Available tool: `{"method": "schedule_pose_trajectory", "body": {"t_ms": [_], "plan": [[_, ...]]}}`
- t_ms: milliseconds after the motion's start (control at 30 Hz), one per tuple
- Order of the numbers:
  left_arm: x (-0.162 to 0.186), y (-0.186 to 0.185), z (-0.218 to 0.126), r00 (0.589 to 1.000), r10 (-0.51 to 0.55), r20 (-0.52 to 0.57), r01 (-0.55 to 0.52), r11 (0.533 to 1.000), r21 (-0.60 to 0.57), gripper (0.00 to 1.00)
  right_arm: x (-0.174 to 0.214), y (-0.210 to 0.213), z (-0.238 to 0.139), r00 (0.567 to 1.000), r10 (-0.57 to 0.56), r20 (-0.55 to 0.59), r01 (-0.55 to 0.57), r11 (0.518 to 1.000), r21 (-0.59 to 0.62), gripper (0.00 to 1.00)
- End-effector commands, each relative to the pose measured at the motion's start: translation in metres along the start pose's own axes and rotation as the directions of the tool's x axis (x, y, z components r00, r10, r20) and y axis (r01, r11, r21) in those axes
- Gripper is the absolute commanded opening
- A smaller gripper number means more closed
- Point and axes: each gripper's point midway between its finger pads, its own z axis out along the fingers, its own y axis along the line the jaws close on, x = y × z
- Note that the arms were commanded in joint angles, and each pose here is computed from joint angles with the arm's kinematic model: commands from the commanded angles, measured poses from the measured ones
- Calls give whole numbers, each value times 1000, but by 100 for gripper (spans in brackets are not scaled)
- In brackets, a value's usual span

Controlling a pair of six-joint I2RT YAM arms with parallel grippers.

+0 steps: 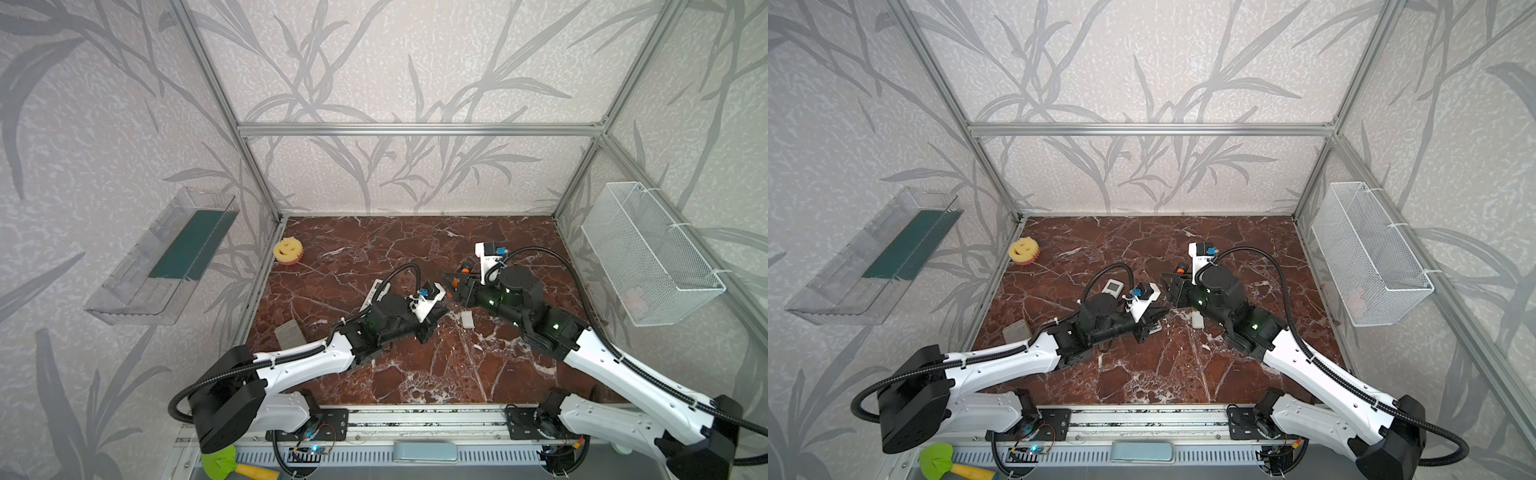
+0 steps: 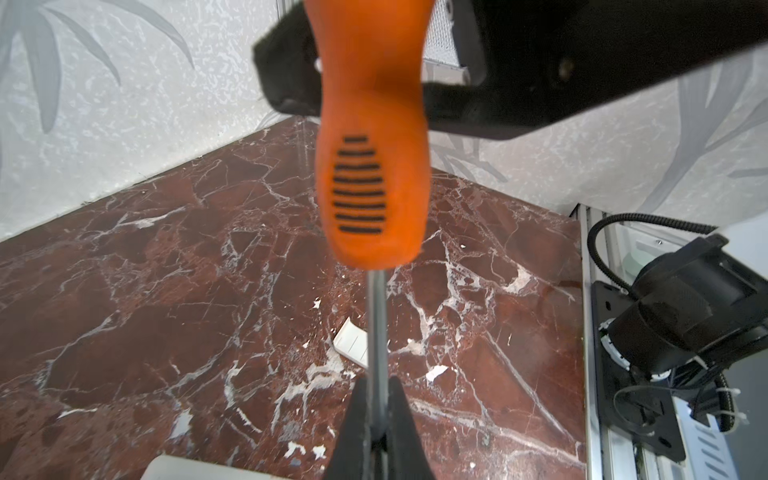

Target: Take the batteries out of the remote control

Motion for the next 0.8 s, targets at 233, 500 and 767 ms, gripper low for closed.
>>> {"method": "schedule_pose_trajectory", "body": {"t_ms": [233,500,767], "plan": [[-11,6,-14,988,151,-31,-152,987,-41,0,29,8,6,977,48,-210,-52,999,-16,48],[-10,9,-19,988,153,-31,-155,986,-64,0,35,6,14,970,24,-241,-26,1000,-4,2],[-8,37,-39,1000,2,-6,-3,975,-222,66,32,-16,9,971,-166,-172,185,977,103,0]]}}
